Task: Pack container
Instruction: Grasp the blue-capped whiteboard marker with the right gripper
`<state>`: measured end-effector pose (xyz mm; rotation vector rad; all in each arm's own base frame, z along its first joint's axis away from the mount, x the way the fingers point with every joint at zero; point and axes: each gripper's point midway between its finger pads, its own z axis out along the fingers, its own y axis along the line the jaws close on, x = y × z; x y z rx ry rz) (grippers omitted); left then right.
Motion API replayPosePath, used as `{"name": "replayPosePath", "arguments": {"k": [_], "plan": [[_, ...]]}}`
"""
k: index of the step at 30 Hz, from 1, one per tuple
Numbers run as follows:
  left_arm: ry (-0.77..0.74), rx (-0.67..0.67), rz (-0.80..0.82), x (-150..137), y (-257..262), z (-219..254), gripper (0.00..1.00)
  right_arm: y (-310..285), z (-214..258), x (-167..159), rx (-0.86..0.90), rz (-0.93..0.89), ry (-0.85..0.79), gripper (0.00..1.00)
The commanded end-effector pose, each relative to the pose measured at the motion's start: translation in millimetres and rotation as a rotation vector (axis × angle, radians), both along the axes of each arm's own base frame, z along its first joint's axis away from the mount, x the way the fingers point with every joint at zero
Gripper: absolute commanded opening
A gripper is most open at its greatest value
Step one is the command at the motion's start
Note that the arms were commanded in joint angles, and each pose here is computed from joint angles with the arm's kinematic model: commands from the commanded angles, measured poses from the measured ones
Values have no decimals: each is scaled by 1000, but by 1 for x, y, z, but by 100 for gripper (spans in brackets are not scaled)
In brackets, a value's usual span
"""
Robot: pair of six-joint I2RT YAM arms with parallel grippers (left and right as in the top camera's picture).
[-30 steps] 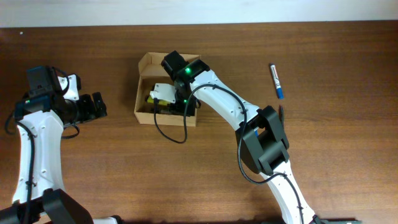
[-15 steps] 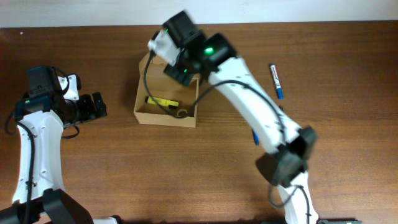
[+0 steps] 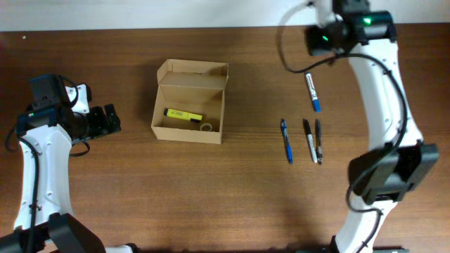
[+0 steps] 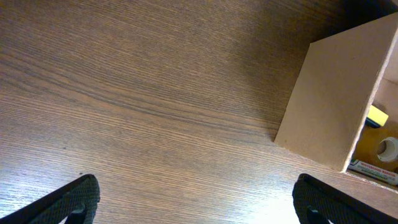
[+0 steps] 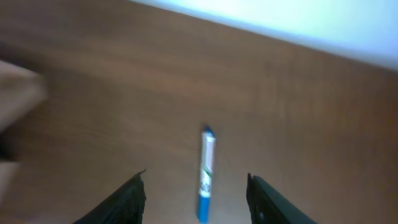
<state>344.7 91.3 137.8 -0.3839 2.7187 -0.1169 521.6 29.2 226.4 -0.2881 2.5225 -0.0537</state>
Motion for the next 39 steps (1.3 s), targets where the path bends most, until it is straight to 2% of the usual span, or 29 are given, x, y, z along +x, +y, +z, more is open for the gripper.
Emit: {"name": "replayPosePath", "arguments": {"k": [1, 5, 9, 26, 27, 28, 29, 31, 33, 39], "plan": [[1, -7, -19, 0, -1, -2, 100, -29, -73, -16, 67, -90, 153, 54], [1, -7, -19, 0, -1, -2, 100, -53, -124, -31, 71, -142, 233, 55], [1, -7, -19, 0, -1, -2, 100, -56, -156, -40, 74, -151, 297, 55], [1, -7, -19, 0, -1, -2, 100, -35, -236, -51, 106, -113, 463, 53], [1, -7, -19, 0, -1, -2, 100, -34, -237, -51, 106, -111, 465, 47], [1, -7, -19, 0, -1, -2, 100, -33, -239, -51, 105, -109, 467, 32], [1, -7, -19, 0, -1, -2, 100, -33, -239, -51, 101, -110, 467, 23], [2, -7, -19, 0, -1, -2, 100, -37, -239, -51, 82, -121, 465, 10], [1, -7, -19, 0, -1, -2, 100, -39, -239, -51, 74, -128, 465, 4], [1, -7, -19, 0, -1, -2, 100, -37, -235, -50, 81, -124, 465, 4]]}}
